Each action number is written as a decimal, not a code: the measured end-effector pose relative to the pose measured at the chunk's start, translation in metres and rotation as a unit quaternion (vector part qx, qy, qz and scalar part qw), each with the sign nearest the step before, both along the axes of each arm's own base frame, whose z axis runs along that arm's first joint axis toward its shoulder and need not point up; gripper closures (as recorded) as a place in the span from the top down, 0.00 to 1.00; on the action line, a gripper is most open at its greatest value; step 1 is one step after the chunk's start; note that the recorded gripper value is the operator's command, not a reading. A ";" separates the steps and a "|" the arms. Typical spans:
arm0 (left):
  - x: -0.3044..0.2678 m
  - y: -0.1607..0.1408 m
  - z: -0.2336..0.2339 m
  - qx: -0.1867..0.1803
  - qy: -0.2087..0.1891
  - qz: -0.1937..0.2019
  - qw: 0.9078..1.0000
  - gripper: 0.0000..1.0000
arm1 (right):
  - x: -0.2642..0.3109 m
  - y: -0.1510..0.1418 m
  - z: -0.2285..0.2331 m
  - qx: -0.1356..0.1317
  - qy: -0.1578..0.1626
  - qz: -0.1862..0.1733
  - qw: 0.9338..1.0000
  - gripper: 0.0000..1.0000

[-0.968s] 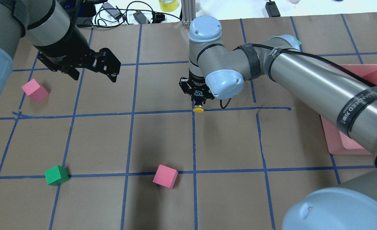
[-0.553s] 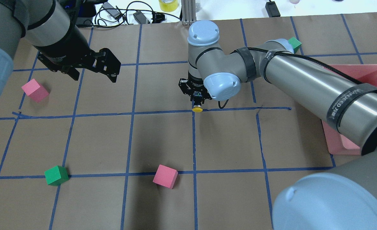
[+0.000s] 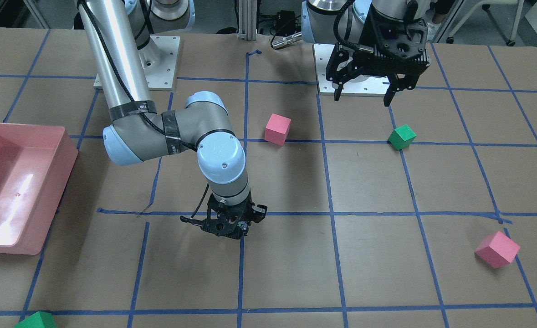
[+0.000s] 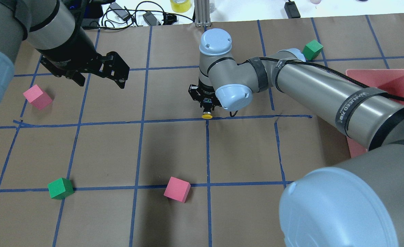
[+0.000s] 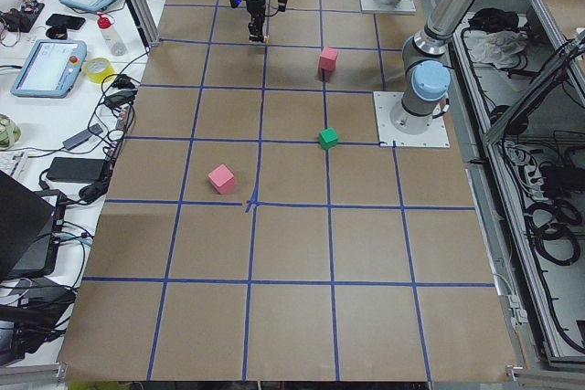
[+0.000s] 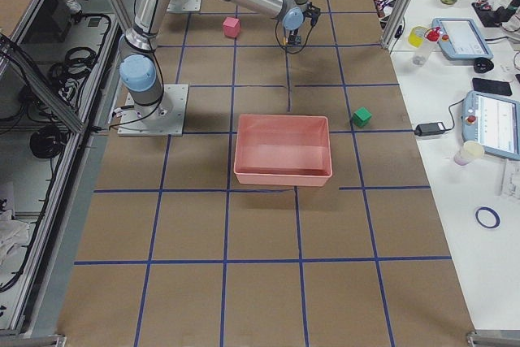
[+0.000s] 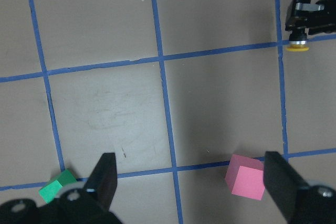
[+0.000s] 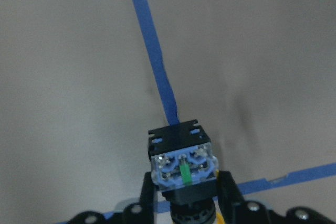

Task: Align button upright
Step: 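Lower the switch onto the table and open the right gripper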

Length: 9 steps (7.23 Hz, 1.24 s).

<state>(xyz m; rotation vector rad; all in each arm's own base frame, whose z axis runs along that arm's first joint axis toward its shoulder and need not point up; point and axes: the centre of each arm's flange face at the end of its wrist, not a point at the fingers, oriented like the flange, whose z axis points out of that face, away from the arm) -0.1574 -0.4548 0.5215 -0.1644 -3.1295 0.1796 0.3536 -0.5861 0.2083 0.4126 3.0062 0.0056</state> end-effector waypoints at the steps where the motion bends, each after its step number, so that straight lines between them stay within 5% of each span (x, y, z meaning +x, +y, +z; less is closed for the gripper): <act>1: 0.000 0.000 0.000 0.000 0.000 0.000 1.000 1.00 | 0.006 -0.006 -0.002 0.000 -0.011 -0.004 1.000 0.00; 4: 0.000 0.000 0.000 0.000 0.000 0.000 1.000 1.00 | 0.019 -0.021 -0.009 -0.001 -0.023 -0.007 1.000 0.01; 5: 0.000 0.000 0.000 0.000 0.000 0.000 1.000 1.00 | 0.020 -0.022 -0.010 -0.001 -0.023 -0.006 1.000 0.34; 6: 0.000 0.000 0.000 0.000 0.000 0.000 1.000 1.00 | 0.020 -0.023 -0.011 -0.001 -0.023 -0.001 1.000 0.48; 7: 0.000 0.000 0.000 0.000 0.000 0.000 1.000 1.00 | 0.020 -0.023 -0.011 -0.003 -0.023 0.006 1.000 0.84; 9: 0.000 0.000 0.000 0.000 0.000 0.000 1.000 1.00 | 0.020 -0.023 -0.010 -0.006 -0.023 0.016 1.000 0.99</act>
